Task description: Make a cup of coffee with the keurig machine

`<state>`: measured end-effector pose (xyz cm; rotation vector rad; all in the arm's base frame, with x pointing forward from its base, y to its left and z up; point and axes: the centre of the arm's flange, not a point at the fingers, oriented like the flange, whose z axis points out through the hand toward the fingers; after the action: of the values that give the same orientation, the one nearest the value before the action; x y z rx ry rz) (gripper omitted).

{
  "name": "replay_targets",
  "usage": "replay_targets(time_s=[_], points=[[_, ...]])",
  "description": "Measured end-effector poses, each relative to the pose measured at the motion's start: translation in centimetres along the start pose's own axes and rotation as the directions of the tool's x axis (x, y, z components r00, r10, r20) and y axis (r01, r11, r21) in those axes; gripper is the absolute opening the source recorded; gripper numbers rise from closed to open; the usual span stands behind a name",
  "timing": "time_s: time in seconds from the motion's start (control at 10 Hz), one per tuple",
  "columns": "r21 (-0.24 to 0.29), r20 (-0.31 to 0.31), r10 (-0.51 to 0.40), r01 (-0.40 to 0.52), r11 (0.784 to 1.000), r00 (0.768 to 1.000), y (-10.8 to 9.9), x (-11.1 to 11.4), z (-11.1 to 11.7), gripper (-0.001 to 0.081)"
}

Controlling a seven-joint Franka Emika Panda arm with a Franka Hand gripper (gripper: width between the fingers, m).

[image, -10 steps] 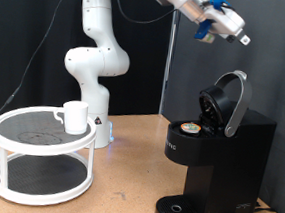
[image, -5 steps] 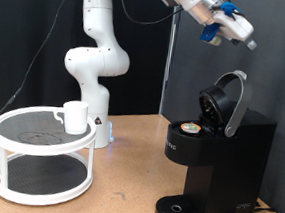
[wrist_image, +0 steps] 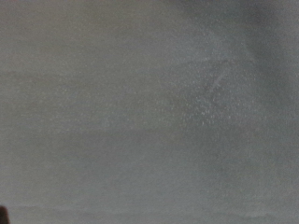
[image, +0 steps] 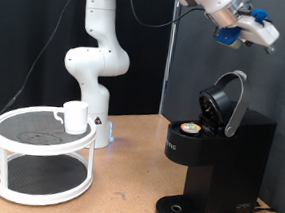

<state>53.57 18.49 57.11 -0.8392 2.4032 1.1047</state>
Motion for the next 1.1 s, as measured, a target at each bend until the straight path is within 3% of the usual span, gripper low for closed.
replay_targets(time_s=[0.3, 0.8, 0.9, 1.0, 1.1], points=[[0.019, -0.058, -0.029, 0.03, 0.999, 0.998, 0.9, 0.0, 1.9, 0.0734], [0.046, -0.072, -0.034, 0.037, 0.998, 0.997, 1.0, 0.1, 2.8, 0.0734], [0.051, -0.078, -0.033, 0.037, 0.998, 0.996, 0.9, 0.2, 2.9, 0.0644], [0.055, -0.084, -0.028, 0.033, 0.998, 0.996, 0.8, 0.3, 2.9, 0.0461], [0.061, -0.091, -0.018, 0.024, 0.998, 0.996, 0.6, 0.4, 3.0, 0.0461]])
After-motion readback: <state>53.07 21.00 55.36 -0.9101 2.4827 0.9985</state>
